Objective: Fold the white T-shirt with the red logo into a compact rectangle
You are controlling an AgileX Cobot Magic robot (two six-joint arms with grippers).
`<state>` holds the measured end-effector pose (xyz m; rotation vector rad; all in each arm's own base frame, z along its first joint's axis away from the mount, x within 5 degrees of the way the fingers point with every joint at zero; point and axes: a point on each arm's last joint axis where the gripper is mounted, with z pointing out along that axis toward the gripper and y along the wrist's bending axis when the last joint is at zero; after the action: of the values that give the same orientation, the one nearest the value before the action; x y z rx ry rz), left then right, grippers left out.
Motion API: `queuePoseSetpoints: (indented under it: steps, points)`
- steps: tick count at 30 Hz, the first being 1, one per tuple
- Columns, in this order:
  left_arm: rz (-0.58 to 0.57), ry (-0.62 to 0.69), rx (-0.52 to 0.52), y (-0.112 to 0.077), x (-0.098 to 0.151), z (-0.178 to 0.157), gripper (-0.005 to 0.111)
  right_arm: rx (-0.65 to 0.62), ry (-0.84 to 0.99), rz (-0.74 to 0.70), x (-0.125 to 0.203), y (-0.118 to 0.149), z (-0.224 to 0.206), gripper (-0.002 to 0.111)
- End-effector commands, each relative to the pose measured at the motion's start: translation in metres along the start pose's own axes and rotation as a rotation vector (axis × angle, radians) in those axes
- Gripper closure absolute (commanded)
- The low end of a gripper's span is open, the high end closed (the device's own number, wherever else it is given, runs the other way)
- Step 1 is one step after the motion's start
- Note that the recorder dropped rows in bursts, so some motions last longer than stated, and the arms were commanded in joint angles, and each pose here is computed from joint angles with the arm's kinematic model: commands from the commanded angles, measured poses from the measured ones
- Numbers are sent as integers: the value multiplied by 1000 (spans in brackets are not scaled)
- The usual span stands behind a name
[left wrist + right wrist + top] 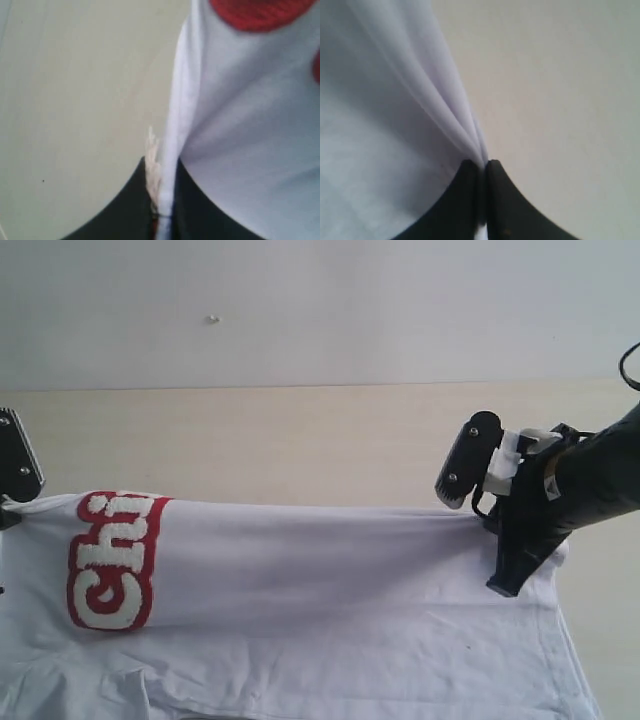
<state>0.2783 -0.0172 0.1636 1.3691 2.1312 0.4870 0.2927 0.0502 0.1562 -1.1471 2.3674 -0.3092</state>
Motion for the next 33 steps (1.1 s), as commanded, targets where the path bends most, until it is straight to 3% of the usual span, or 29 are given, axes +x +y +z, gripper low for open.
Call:
queuePoseSetpoints:
  steps: [1, 6, 9, 10, 12, 14, 17, 20, 22, 23, 24, 25, 28, 32, 33]
  points:
    - [-26, -44, -5, 11, -8, 20, 107, 39, 2, 85, -4, -25, 16, 108]
    - [-97, -44, -5, 24, -15, 40, 107, 60, -2, 107, -12, -41, 25, 108]
    - [-144, -45, -1, 26, -17, 46, 104, 61, -2, 119, -15, -44, 30, 101]
    - [-146, -46, -1, 27, -17, 47, 102, 60, -1, 126, -15, -44, 31, 96]
    - [-166, -47, 1, 26, -18, 48, 82, 53, 7, 125, -14, -43, 34, 77]
    - [-186, -67, -22, 33, -19, 47, 57, 55, 8, 117, -14, -43, 34, 46]
    - [-219, -35, -74, 56, -10, 42, 60, 54, 26, 111, -13, -44, 32, 33]
    - [-253, 48, -133, 81, 5, 28, 76, 56, 59, 94, -10, -44, 27, 33]
    - [-266, 51, -166, 90, 10, 18, 76, 60, 62, 105, -10, -46, 23, 33]
    - [-317, 39, -181, 93, 9, 12, 76, 60, 63, 123, -11, -46, 19, 33]
    - [-460, 14, -186, 94, 8, 8, 77, 55, 60, 154, -11, -46, 16, 35]
    - [-632, -25, -189, 95, 5, 1, 81, 46, 54, 201, -12, -46, 13, 40]
    - [-887, -58, -159, 94, 1, -8, 107, 31, 28, 281, -15, -45, 7, 63]
    - [-886, 5, -88, 82, -7, -12, 107, -1, 18, 372, -16, -42, 6, 104]
    - [-867, 36, -54, 76, -11, -11, 107, -21, 22, 414, -16, -40, 6, 108]
